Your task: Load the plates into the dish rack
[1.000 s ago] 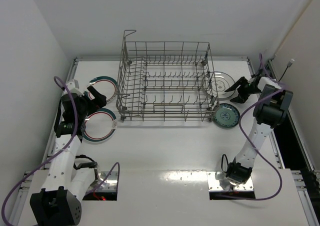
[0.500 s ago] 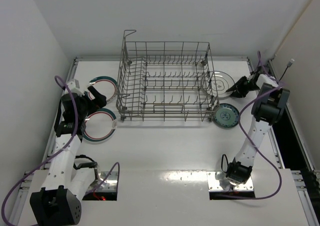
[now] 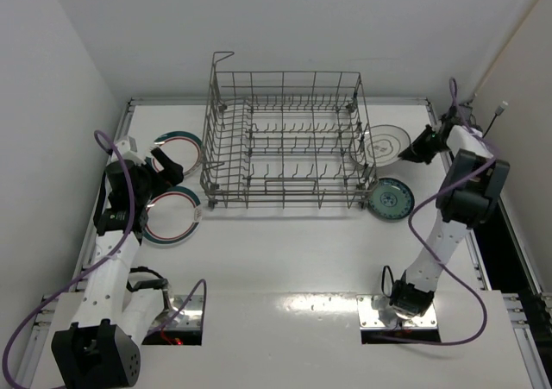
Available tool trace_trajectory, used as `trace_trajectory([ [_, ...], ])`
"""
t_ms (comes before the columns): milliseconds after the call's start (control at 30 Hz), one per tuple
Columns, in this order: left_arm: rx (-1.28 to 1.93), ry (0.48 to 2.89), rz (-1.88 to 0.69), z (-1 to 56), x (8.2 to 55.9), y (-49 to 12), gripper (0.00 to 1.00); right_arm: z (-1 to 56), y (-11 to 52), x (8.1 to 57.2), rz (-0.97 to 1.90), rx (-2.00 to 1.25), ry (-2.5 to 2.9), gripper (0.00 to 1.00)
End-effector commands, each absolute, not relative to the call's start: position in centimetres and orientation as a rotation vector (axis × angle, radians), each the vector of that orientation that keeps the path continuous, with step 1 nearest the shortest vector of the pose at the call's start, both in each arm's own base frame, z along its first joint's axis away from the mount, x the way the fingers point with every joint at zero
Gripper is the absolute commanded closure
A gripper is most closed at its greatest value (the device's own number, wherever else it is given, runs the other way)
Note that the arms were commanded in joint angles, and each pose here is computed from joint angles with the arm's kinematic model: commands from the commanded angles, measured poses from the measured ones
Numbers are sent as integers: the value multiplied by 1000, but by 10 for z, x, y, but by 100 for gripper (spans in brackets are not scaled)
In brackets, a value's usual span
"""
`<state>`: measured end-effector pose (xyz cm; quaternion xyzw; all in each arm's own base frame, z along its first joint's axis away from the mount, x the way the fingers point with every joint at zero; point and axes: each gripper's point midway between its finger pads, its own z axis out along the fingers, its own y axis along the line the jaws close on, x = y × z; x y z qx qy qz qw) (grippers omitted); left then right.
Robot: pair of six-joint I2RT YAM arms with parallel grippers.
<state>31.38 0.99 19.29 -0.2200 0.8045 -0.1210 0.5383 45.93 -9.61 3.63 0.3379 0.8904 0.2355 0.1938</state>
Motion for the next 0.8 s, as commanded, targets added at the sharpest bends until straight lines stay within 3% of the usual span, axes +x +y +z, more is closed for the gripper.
trace_trajectory([
  [0, -482, 1864, -294, 210, 321, 8, 0, 146, -138, 470, 303, 833, 2196, 100],
  [367, -484, 1884, -318, 207, 322, 4, 0, 274, -124, 443, -18, 693, 1962, 100],
  [767, -490, 1914, -340, 200, 322, 1, 0, 303, -37, 427, 55, 465, 1956, 100],
])
